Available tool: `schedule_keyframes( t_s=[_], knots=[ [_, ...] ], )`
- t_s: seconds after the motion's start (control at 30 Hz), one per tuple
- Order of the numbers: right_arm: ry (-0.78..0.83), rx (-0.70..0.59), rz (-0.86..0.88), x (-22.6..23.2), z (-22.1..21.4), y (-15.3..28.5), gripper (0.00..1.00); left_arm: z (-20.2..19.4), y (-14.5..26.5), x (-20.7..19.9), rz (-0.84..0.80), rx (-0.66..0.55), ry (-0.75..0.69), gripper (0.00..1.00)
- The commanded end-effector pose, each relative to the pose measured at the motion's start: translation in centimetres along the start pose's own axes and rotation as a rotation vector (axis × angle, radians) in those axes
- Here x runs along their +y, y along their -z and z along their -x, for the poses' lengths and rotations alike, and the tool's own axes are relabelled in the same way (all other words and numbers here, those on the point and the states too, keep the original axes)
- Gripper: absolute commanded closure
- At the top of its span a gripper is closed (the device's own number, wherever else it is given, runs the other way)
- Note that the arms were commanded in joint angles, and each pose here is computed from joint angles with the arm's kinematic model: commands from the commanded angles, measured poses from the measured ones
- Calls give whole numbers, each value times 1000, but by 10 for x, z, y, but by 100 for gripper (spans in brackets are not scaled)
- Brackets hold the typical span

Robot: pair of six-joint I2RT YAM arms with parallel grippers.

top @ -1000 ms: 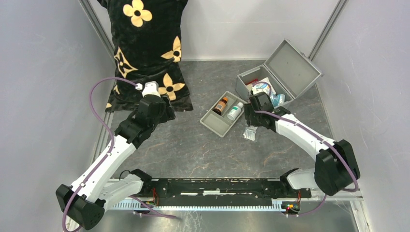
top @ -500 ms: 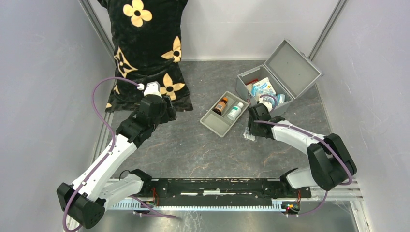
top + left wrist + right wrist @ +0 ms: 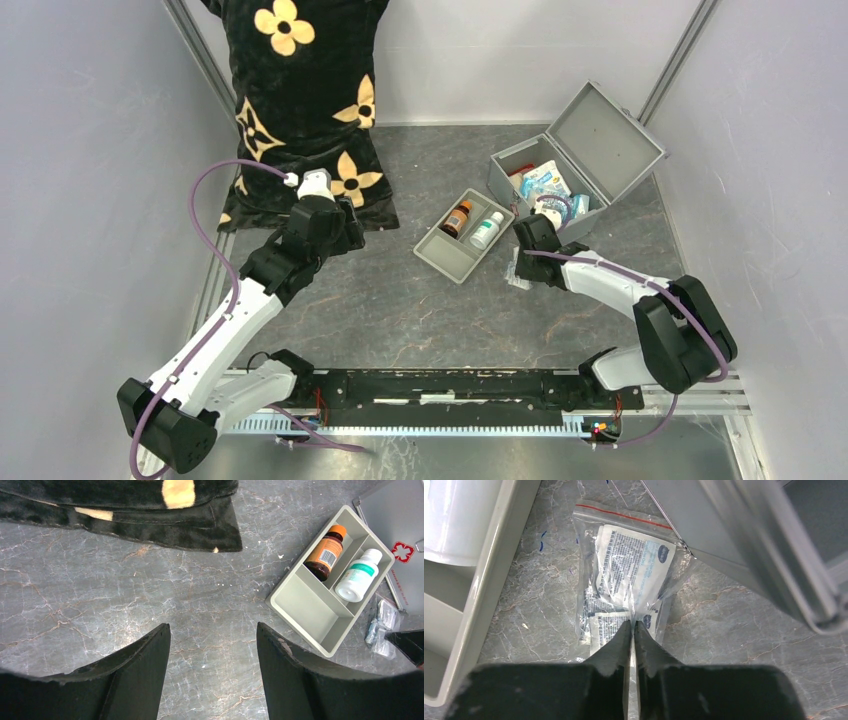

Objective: Organize the medicine kit
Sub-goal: Pick up the medical item at the center of the board, then place the medical item at the medicine box compartment.

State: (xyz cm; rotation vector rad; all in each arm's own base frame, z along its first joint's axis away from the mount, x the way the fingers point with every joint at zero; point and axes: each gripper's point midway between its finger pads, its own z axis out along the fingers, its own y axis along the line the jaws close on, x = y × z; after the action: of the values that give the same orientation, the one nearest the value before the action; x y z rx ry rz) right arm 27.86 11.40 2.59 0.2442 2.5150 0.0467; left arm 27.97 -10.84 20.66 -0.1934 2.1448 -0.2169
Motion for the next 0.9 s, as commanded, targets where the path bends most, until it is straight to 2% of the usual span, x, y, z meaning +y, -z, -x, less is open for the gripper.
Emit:
schedule_keyframes(
  t_s=[0.0,0.07,0.3,0.6,0.73,0.87],
  knots=[
    [7,-15,11,0,2,3,95,12,0,-7,-24,-39,24,30],
    [10,-16,19,1,3,4,100,12,1,-7,-26,-41,24,30],
    [44,-90,85,10,26,25,100,13,2,-7,-26,-43,24,30],
    [238,-277,443,64,60,73,100,11,-1,-7,-26,-37,31,30],
    [429,-290,618,97,61,84,100,10,-2,-8,-28,-36,34,30],
    [716,-299,755,129,59,89,100,10,-2,-8,-27,-34,33,30]
  ],
)
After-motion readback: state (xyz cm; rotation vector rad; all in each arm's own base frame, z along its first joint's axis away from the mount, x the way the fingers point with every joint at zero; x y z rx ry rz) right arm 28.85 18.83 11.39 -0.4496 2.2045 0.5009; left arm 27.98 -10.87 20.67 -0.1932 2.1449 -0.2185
